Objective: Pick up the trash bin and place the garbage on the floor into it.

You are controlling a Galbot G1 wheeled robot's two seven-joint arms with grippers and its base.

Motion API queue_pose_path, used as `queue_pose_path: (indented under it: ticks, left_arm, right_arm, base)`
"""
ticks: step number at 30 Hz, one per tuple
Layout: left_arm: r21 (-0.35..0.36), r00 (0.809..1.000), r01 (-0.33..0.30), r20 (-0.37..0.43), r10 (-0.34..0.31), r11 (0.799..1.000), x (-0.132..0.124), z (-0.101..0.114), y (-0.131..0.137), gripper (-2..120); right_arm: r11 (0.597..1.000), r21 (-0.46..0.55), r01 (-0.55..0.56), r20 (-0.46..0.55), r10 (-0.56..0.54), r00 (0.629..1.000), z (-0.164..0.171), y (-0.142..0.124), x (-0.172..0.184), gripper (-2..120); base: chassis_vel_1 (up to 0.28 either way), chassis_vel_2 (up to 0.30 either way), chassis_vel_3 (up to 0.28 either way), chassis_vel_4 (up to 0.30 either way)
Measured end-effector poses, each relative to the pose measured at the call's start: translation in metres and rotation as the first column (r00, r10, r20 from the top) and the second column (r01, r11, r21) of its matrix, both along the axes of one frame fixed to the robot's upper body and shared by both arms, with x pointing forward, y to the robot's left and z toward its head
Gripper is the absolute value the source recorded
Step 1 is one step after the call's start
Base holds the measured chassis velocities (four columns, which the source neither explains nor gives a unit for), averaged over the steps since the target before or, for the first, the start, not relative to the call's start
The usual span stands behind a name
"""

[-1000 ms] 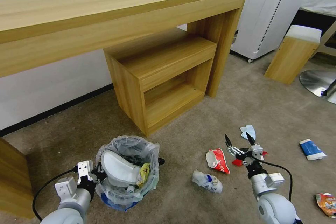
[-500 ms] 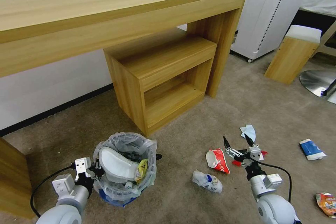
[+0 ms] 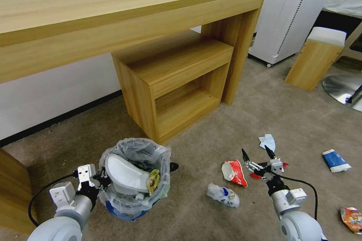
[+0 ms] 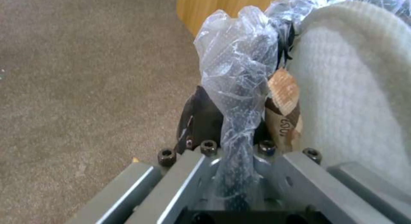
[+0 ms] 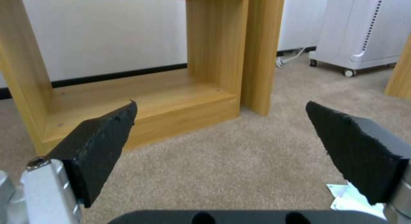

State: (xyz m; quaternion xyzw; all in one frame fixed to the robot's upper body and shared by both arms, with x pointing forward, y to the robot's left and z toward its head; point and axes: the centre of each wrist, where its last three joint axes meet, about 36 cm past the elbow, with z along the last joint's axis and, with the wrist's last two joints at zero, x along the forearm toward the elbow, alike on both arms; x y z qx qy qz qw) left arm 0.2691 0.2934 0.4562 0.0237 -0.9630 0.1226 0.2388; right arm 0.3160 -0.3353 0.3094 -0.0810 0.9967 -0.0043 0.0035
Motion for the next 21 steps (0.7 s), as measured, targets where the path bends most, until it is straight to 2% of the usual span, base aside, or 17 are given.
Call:
queue_pose_path:
  ticks: [9, 13, 21]
  left_arm:
    - [-0.007, 1.000, 0.005, -0.019, -0.005, 1.000, -0.001, 0.008, 0.000, 0]
    - [-0.010, 1.000, 0.011, -0.021, -0.011, 1.000, -0.001, 0.013, 0.000, 0]
    - [-0.007, 1.000, 0.010, -0.016, -0.010, 1.000, -0.004, 0.016, 0.000, 0]
  right_arm:
    - [1.000, -0.022, -0.016, -0.011, 0.016, 1.000, 0.001, -0.001, -0.004, 100]
    - [0.992, -0.076, -0.100, -0.058, 0.096, 0.994, 0.007, -0.012, -0.011, 100]
    - [0.986, -0.078, -0.147, -0.105, 0.139, 0.985, 0.009, -0.014, -0.014, 100]
  base:
    - [0.000, 0.000, 0.000, 0.000]
    - [0.000, 0.000, 0.000, 0.000]
    - [0.000, 0.000, 0.000, 0.000]
